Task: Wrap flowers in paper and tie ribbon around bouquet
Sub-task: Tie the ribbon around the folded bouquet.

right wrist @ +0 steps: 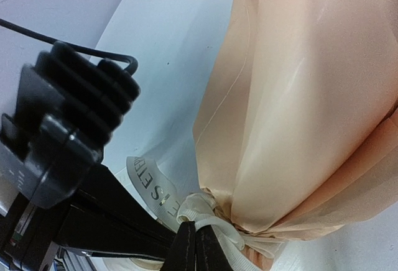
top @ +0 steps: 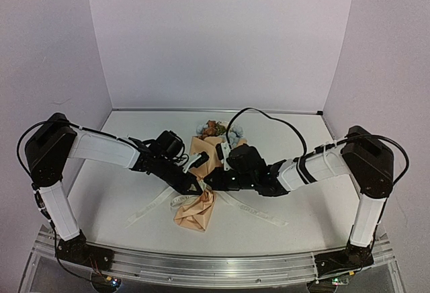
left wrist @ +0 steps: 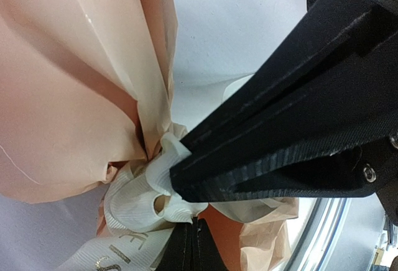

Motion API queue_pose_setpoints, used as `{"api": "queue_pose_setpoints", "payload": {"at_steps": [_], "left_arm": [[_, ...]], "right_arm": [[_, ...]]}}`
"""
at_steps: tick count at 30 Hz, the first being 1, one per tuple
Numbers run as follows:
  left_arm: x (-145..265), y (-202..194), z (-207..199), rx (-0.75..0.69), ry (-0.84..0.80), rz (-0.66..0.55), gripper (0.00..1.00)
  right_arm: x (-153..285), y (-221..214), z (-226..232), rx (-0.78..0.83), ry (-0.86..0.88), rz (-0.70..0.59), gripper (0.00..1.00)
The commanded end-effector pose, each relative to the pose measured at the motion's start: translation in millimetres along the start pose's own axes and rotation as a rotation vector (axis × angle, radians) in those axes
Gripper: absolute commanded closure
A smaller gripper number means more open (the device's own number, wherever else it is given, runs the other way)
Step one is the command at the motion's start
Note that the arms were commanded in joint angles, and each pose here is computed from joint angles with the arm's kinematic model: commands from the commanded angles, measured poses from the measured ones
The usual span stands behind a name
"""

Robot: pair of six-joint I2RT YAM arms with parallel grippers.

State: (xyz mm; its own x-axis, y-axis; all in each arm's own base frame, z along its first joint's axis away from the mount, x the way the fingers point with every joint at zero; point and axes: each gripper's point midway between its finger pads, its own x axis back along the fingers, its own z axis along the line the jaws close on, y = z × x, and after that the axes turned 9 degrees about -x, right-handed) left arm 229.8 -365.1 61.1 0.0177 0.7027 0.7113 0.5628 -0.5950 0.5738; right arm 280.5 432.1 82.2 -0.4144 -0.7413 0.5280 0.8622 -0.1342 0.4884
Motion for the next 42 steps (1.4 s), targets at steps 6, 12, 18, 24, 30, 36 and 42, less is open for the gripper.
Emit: {"api": "queue_pose_setpoints", "payload": {"at_steps": [6,12,18,24,30,36,42], "left_arm": [[4.7,13.0,-4.7,-0.006,0.004,-0.043,0.96],[12.0,17.0,-5.6,0.002,0.021,-0.074,0.87],[21.0,21.7,-5.3,0.001,0.047,-0.103,0.80],[28.7,26.3,-3.9,0.006,0.058,-0.120,0.77],[46.9,46.2,-2.4,-0.006,0.076,-0.179,0.75],[45.9,50.4,10.7,-0.011,0.117,-0.145,0.73],[41.4,52.0,19.8,-0.013,0.153,-0.108,0.72]], "right_arm": [[9.7,7.0,4.4,0.038,0.013,-0.024,1.00],[13.1,3.9,1.7,0.050,0.011,-0.016,1.00],[12.8,0.4,-0.2,0.049,0.012,-0.006,1.00],[12.8,1.7,2.9,0.050,0.023,-0.008,1.00],[8.5,0.1,2.2,0.031,0.026,0.001,1.00],[8.2,0.3,1.3,0.025,0.028,-0.006,1.00],[8.1,0.1,2.5,0.024,0.033,-0.005,1.00]]}}
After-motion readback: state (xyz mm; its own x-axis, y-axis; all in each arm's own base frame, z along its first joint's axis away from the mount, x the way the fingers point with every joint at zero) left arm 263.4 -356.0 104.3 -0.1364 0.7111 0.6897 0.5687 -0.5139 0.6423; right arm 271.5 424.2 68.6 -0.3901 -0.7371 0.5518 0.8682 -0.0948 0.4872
